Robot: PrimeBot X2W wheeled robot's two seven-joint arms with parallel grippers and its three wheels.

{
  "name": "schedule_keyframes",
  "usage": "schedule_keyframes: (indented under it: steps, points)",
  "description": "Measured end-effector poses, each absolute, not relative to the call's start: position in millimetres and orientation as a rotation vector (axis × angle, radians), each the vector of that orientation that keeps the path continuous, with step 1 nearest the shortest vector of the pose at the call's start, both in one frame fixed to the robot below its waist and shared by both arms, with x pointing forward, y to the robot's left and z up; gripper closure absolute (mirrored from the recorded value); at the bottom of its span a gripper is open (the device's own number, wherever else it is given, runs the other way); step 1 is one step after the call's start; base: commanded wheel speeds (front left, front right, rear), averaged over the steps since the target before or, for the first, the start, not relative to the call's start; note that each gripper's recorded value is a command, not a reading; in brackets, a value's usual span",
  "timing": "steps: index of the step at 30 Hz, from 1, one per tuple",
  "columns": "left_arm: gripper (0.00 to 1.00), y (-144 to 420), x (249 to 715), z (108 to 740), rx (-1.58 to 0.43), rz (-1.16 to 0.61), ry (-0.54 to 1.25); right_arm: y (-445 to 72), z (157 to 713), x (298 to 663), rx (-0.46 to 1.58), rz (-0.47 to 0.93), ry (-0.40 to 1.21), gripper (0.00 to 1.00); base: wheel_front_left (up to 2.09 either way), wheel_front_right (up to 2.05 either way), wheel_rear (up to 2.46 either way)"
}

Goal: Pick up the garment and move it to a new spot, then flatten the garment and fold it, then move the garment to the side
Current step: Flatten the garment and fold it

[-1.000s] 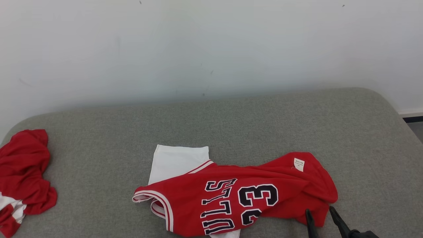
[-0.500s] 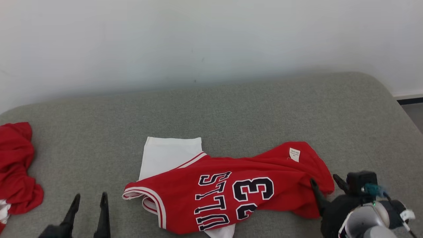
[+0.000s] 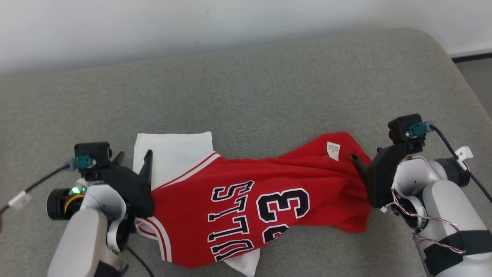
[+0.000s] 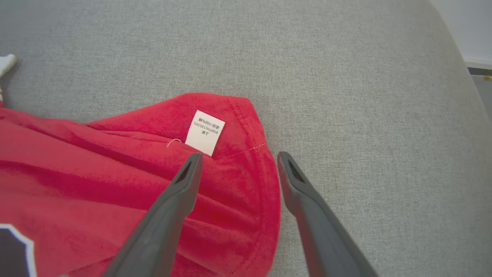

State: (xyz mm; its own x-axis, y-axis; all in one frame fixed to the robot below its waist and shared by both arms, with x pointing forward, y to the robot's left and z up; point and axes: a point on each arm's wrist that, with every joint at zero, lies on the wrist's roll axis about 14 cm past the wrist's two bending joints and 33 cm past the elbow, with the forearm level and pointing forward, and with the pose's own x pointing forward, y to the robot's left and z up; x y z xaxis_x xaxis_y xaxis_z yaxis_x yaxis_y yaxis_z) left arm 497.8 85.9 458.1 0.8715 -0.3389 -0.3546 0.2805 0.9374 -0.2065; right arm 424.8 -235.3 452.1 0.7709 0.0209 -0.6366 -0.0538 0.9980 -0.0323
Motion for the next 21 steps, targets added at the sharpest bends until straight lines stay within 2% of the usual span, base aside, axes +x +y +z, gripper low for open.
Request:
schedule_keyframes:
  steps: [9, 21]
  points:
    - [0.0, 81, 534, 422, -0.103, -0.284, 0.578, -245, 431, 435, -0.087, 0.031, 0.799, 0.0, 0.0, 0.0, 0.0]
    - [0.0, 83, 540, 394, -0.056, -0.275, 0.718, -259, 421, 428, -0.095, 0.002, 0.858, 0.0, 0.0, 0.0, 0.0]
